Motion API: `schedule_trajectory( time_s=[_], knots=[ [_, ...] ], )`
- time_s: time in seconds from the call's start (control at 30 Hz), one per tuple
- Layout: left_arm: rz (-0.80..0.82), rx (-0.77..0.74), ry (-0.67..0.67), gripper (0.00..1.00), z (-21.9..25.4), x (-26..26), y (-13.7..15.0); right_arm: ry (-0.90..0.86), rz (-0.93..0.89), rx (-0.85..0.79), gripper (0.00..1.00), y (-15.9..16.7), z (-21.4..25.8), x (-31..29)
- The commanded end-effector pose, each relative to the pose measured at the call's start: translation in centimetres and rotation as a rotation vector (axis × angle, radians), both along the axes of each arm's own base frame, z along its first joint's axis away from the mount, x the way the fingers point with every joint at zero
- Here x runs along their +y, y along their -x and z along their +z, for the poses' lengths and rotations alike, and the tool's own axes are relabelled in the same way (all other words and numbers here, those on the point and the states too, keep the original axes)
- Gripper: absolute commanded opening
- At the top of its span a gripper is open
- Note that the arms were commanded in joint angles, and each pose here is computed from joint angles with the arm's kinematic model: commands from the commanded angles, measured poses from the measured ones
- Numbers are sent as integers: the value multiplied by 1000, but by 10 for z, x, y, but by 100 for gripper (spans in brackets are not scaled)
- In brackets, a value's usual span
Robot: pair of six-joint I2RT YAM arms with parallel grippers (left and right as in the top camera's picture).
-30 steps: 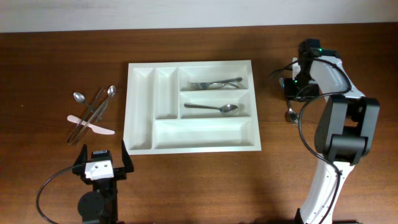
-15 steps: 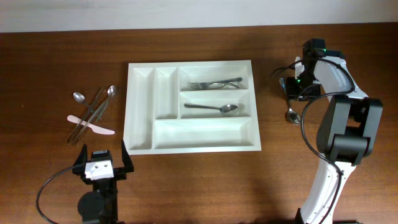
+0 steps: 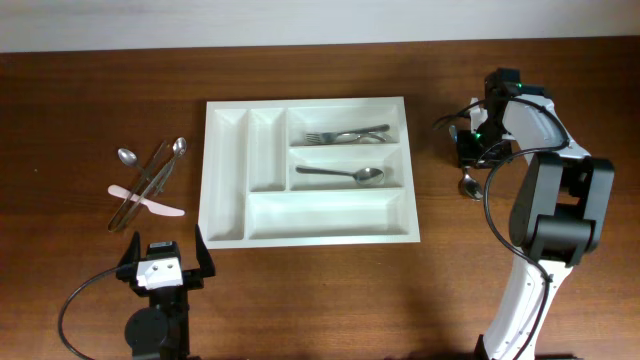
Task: Pack container
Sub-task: 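Lower the right gripper and close it on the spoon handle, then lift the spoon with the right gripper and carry it into the middle compartment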
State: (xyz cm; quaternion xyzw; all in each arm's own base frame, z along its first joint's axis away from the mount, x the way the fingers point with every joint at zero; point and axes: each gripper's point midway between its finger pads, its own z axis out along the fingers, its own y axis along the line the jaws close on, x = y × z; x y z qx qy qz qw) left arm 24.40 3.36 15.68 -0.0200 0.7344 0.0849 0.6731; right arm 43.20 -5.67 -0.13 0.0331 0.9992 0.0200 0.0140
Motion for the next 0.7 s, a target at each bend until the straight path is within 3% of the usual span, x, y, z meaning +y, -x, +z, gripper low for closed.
schedule_trajectory(
  time_s=[0.0, 0.07, 0.13, 0.67],
  knots=[
    [-6, -1, -9, 99, 0, -1, 0, -35, 1, 62, 32, 17, -19, 9],
    [-7, -1, -9, 99, 0, -1, 0, -36, 1, 67, 22, 19, -20, 9],
    [-6, -1, -9, 99, 0, -1, 0, -38, 0, 68, 5, 19, -21, 9],
    [-6, -1, -9, 99, 0, -1, 0, -35, -3, 37, 4, 8, -9, 8]
  ],
)
